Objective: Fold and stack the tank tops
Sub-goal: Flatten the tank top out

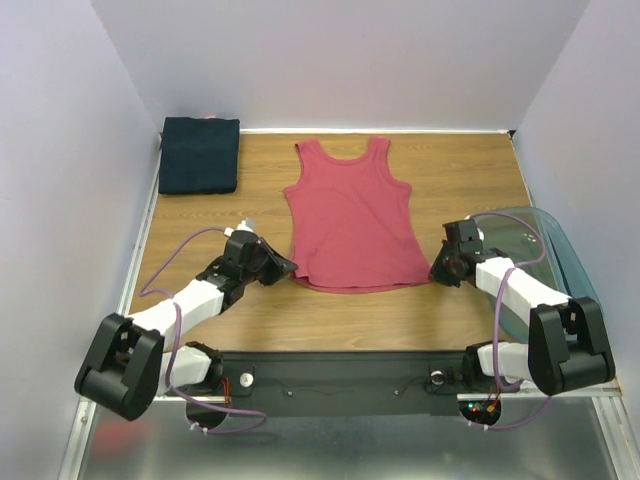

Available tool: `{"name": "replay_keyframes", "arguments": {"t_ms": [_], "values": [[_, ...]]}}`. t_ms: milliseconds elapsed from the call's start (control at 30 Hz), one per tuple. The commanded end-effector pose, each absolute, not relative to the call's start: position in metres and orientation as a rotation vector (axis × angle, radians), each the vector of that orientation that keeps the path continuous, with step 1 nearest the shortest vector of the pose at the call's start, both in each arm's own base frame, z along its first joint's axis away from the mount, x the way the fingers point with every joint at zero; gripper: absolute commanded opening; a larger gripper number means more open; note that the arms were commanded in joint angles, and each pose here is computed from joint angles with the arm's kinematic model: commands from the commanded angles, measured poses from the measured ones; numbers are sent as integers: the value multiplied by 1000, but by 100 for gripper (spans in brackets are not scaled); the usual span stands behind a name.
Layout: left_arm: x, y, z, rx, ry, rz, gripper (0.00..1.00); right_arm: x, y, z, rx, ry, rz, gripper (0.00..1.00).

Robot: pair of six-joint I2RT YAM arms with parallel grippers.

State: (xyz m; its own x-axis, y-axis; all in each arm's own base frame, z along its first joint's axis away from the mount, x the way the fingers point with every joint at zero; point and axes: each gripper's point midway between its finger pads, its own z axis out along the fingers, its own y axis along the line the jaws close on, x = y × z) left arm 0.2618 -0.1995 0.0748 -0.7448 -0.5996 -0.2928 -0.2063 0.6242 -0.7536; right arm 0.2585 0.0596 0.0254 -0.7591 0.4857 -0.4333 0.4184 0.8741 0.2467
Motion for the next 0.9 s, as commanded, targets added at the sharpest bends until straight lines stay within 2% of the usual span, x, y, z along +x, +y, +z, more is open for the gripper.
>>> {"name": "replay_keyframes", "arguments": {"t_ms": [0,433,567,600,633,667,700,733,800,833,867], "values": [[250,-188,77,-691,2321,-944,0,272,48,38,728,2475,155,1],[221,-178,67,-715,2387,-923,0,271,38,87,735,2397,186,1],[214,-178,61,-710,2407,-933,0,267,41,86,740,2413,201,3],[212,-178,60,-705,2413,-935,1,265,42,85,743,2415,214,3],[209,-179,58,-701,2424,-946,8,263,43,84,754,2414,221,3],[207,-180,57,-699,2429,-953,11,261,43,83,759,2415,225,7],[205,-181,56,-692,2432,-967,22,260,45,85,755,2409,244,9],[205,-182,58,-675,2425,-976,28,260,46,86,754,2406,252,19],[205,-183,61,-658,2419,-991,41,259,47,89,752,2403,265,29],[206,-184,66,-645,2406,-1001,42,259,48,92,749,2394,273,39],[207,-184,68,-630,2404,-998,43,259,49,95,746,2386,286,45]]}}
